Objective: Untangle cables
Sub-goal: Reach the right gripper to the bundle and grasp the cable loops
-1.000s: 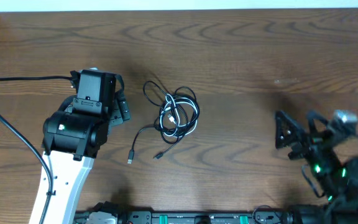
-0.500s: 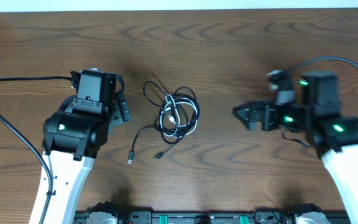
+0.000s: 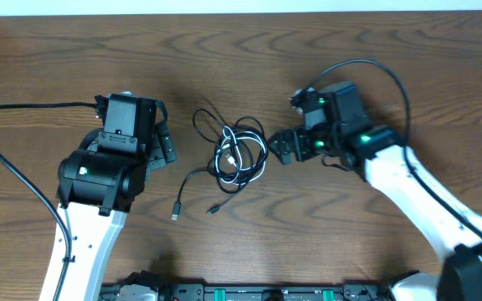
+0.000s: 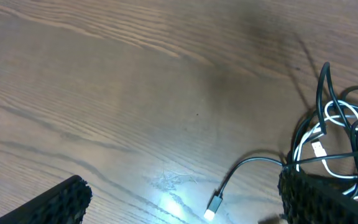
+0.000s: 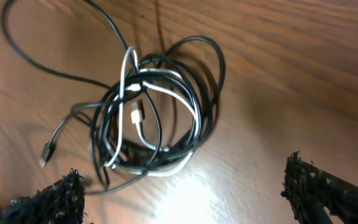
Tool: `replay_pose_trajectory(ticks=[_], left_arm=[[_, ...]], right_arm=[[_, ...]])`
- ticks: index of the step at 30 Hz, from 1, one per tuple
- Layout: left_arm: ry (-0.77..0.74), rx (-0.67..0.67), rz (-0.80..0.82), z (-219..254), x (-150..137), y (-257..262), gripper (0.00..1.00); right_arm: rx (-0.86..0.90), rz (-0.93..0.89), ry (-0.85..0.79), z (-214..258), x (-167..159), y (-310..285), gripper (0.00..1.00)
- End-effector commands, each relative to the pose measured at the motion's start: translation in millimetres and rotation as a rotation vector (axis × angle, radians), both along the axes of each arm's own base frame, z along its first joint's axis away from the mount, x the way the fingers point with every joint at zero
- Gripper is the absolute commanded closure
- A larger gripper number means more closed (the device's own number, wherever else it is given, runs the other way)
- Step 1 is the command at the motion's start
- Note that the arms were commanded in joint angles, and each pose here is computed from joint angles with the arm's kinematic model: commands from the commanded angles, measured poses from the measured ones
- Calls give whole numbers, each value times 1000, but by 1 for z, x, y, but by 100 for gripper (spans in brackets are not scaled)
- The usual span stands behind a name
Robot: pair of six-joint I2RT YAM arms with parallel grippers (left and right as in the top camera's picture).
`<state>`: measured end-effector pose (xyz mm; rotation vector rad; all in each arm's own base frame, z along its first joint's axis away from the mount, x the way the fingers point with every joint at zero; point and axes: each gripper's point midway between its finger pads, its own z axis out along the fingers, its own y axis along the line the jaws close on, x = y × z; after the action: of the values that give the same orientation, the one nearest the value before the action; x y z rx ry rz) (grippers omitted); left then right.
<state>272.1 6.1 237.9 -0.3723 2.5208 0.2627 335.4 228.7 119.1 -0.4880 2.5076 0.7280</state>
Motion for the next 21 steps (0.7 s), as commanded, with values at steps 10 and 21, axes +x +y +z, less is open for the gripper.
replay_pose_trajectory(ticks=[10, 21], left_arm=[[-3, 0, 15, 1, -1, 2, 3], [-3, 0, 15, 1, -1, 2, 3]], right_arm=[[-77, -23, 115, -89, 12, 25, 13], [-214, -41, 73, -119, 8, 32, 30]])
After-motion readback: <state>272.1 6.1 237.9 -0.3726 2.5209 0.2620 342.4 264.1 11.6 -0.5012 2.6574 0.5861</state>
